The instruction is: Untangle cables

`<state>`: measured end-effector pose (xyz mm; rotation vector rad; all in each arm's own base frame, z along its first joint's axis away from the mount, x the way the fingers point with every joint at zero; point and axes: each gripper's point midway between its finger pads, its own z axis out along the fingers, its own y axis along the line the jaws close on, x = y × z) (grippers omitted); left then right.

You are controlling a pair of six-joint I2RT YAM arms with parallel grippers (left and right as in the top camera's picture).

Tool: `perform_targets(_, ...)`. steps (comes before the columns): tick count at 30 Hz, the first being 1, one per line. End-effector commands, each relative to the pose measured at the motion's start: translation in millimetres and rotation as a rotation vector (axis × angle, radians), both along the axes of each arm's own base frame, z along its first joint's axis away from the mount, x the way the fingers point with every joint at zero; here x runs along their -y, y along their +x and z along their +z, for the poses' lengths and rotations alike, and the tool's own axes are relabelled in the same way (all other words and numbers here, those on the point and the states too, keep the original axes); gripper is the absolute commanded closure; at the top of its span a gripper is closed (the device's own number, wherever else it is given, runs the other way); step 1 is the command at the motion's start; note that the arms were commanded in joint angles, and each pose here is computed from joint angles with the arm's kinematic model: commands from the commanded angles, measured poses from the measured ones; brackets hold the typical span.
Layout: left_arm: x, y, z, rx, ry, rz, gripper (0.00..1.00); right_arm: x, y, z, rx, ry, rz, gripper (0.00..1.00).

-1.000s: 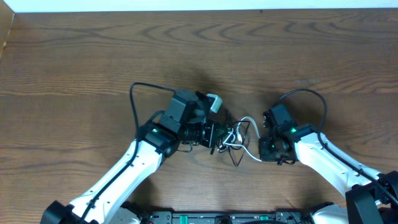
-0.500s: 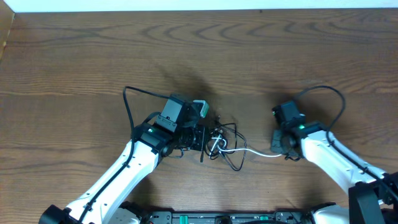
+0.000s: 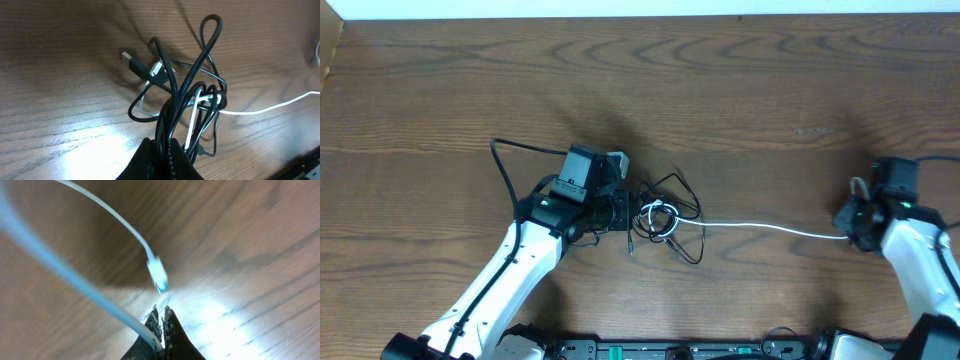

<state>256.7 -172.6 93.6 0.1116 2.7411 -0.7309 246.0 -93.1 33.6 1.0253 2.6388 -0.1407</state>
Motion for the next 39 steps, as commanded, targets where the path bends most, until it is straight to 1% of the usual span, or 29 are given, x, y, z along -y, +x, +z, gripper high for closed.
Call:
perform_targets(1, 10.9, 0.3, 14.3, 0.023, -0.079, -0.041, 0.92, -3.0, 19.6, 19.2, 0.12, 0.073, 0.052, 0.99)
perform_targets(3, 26.1, -3.0, 25.5, 0.024, -0.173, -0.094, 0.92, -29.3, 37.8, 27.7, 0.215, 0.193, 0.176, 0.98)
perform_targets(4, 33.6, -4.0, 32.5, 0.031, -0.222, -0.122, 0.92, -46.4, 46.8, 34.2, 0.27, 0.261, 0.266, 0.91)
perform_targets(7, 51.6, -5.4, 52.7, 0.065, -0.343, -0.198, 0.92, -102.3, 62.8, 61.9, 0.436, 0.455, 0.546, 0.59)
perform_targets(8, 55.8, -5.8, 58.0, 0.077, -0.37, -0.218, 0.92, -117.1, 63.5, 69.4, 0.471, 0.502, 0.613, 0.52)
perform_targets(10, 63.5, -7.0, 67.0, 0.101, -0.414, -0.257, 0.92, -134.1, 62.0, 74.4, 0.486, 0.545, 0.675, 0.41)
perform_targets(12, 70.0, -9.3, 73.6, 0.117, -0.444, -0.289, 0.93, -147.4, 58.6, 73.8, 0.47, 0.562, 0.713, 0.37)
perform_targets(15, 79.0, -15.9, 81.1, 0.125, -0.484, -0.338, 0.92, -170.2, 51.5, 72.6, 0.45, 0.566, 0.821, 0.34)
perform_targets(16, 82.3, -19.1, 84.0, 0.126, -0.5, -0.357, 0.92, -178.9, 48.6, 72.3, 0.443, 0.57, 0.859, 0.28)
perform_targets(18, 86.8, -23.2, 88.3, 0.129, -0.523, -0.385, 0.92, -197.1, 42.4, 72.9, 0.439, 0.571, 0.955, 0.23)
perform_targets(20, 89.9, -25.9, 89.9, 0.132, -0.531, -0.401, 0.92, -217.6, 34.0, 74.3, 0.441, 0.575, 1.073, 0.14)
perform_targets(23, 90.4, -26.8, 90.1, 0.13, -0.533, -0.404, 0.92, -241.6, 22.4, 75.3, 0.447, 0.565, 1.227, 0.06)
perform_targets(25, 91.1, -28.7, 91.6, 0.125, -0.544, -0.413, 0.93, -253.9, 16.3, 75.8, 0.457, 0.55, 1.316, 0.05)
perform_targets(28, 92.3, -32.1, 93.9, 0.116, -0.561, -0.428, 0.92, -264.8, 14.5, 78.5, 0.481, 0.535, 1.382, 0.03)
perform_targets(31, 93.2, -35.0, 95.8, 0.109, -0.576, -0.441, 0.92, -272.3, 18.8, 84.0, 0.523, 0.518, 1.416, 0.04)
perform_targets(32, 93.5, -35.9, 96.4, 0.106, -0.581, -0.445, 0.92, -273.9, 20.9, 86.0, 0.539, 0.511, 1.424, 0.07)
perform_targets(33, 93.7, -36.6, 96.9, 0.104, -0.585, -0.448, 0.92, -275.2, 22.9, 87.8, 0.554, 0.504, 1.431, 0.12)
perform_targets(34, 93.7, -36.8, 97.0, 0.104, -0.586, -0.449, 0.92, -275.7, 25.0, 89.5, 0.566, 0.498, 1.434, 0.24)
perform_targets(36, 93.5, -36.8, 96.6, 0.102, -0.584, -0.447, 0.92, -275.8, 26.9, 90.6, 0.576, 0.49, 1.436, 0.66)
perform_targets(37, 93.5, -36.9, 96.5, 0.102, -0.584, -0.447, 0.92, -275.0, 27.5, 89.9, 0.573, 0.484, 1.433, 0.91)
perform_targets(38, 93.4, -36.7, 96.4, 0.102, -0.583, -0.446, 0.92, -273.6, 28.0, 88.3, 0.565, 0.476, 1.427, 0.99)
perform_targets(39, 93.1, -35.9, 95.5, 0.104, -0.578, -0.442, 0.92, -269.7, 30.2, 84.4, 0.54, 0.461, 1.392, 0.99)
